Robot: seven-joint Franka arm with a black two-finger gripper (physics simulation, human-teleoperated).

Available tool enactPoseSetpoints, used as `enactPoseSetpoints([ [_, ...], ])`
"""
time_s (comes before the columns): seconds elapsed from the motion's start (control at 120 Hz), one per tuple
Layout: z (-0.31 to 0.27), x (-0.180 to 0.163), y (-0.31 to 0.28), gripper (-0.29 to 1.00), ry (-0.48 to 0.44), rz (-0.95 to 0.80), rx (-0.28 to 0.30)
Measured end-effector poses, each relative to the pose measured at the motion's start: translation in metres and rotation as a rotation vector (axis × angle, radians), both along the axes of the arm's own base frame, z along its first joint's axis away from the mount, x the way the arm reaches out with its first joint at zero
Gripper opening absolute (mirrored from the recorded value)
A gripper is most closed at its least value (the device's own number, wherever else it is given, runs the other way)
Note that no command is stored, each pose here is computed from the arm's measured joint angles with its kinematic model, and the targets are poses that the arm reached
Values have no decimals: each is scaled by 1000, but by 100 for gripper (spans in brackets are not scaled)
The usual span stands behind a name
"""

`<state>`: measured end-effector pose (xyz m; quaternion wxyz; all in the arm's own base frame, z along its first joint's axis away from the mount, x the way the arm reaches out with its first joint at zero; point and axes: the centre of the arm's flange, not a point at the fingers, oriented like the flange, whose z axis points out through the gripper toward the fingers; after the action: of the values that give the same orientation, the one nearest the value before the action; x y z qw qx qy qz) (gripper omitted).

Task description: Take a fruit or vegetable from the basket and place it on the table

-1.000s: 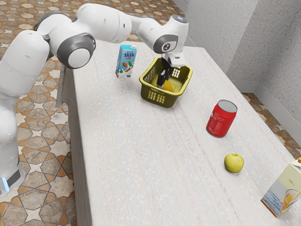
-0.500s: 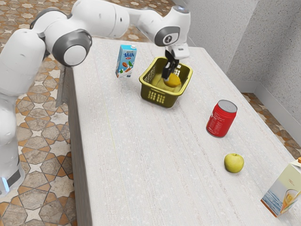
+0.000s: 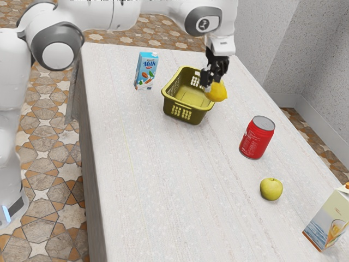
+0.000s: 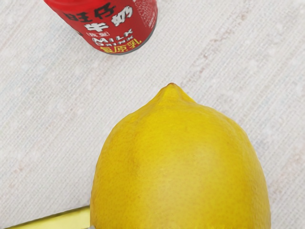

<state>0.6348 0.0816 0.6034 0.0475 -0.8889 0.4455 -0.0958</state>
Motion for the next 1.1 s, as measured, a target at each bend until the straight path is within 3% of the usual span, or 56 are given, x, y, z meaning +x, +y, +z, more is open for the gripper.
enactPoseSetpoints([
  [0.142, -6, -2, -40, 12, 58, -71, -24],
  [0.483, -16, -10, -48, 13, 149, -103, -44],
  [0.583, -18, -12, -50, 40, 173, -112, -57],
  [0.708, -23, -14, -50, 57, 202, -118, -74],
  [0.933, -35, -12, -52, 68, 238, -130, -83],
  [1.05, -76, -4, -34, 69, 325, -96, -112],
  [1.1, -84, -5, -37, 69, 365, -110, -71],
])
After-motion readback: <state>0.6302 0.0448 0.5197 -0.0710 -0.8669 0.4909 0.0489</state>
